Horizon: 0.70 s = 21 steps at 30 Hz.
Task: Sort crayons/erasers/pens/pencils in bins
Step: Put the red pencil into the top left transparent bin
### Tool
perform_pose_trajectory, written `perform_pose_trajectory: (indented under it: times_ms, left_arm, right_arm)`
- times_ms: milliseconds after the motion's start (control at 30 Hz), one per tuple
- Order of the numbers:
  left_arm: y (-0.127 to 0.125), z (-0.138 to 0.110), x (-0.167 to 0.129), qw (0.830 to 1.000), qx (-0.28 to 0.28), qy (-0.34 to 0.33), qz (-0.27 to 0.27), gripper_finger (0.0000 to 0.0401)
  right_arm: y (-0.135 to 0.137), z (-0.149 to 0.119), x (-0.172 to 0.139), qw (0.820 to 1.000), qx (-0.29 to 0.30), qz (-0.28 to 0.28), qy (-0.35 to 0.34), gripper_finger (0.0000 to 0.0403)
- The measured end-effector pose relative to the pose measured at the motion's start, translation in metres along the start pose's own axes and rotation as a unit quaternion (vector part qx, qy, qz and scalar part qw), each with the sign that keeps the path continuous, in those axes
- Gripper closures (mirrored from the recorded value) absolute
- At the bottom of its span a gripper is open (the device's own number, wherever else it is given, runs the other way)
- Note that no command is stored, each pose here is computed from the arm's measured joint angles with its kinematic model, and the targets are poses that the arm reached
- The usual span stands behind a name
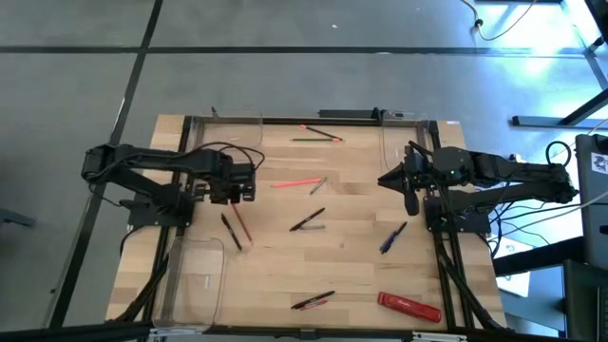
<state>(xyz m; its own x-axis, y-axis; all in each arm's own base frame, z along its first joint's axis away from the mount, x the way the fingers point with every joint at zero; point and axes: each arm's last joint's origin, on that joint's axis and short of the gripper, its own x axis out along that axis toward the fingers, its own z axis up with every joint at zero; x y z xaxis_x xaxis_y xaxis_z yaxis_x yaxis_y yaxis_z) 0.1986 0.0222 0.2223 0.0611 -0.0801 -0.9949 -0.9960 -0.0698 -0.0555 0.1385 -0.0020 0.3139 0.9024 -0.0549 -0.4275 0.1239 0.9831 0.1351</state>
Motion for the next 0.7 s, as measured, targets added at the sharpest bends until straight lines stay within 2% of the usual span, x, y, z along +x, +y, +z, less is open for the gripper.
perform_pose_trajectory:
  times_ms: [167,400,700]
  left_arm:
    - [-0.004,0.005,0.02,1.0,-0.013,-0.024,-0.005,0.0318]
    - [0.014,0.009,0.058,0.996,-0.078,-0.049,0.013,0.0318]
    - [0.016,0.011,0.061,0.992,-0.091,-0.081,0.009,0.0318]
  right_arm:
    - [0.0,0.0,0.0,1.0,0.0,0.0,0.0,0.0352]
    - [0.0,0.0,0.0,1.0,0.0,0.0,0.0,0.0352]
    - [0.0,0.0,0.0,1.0,-0.003,0.0,0.0,0.0352]
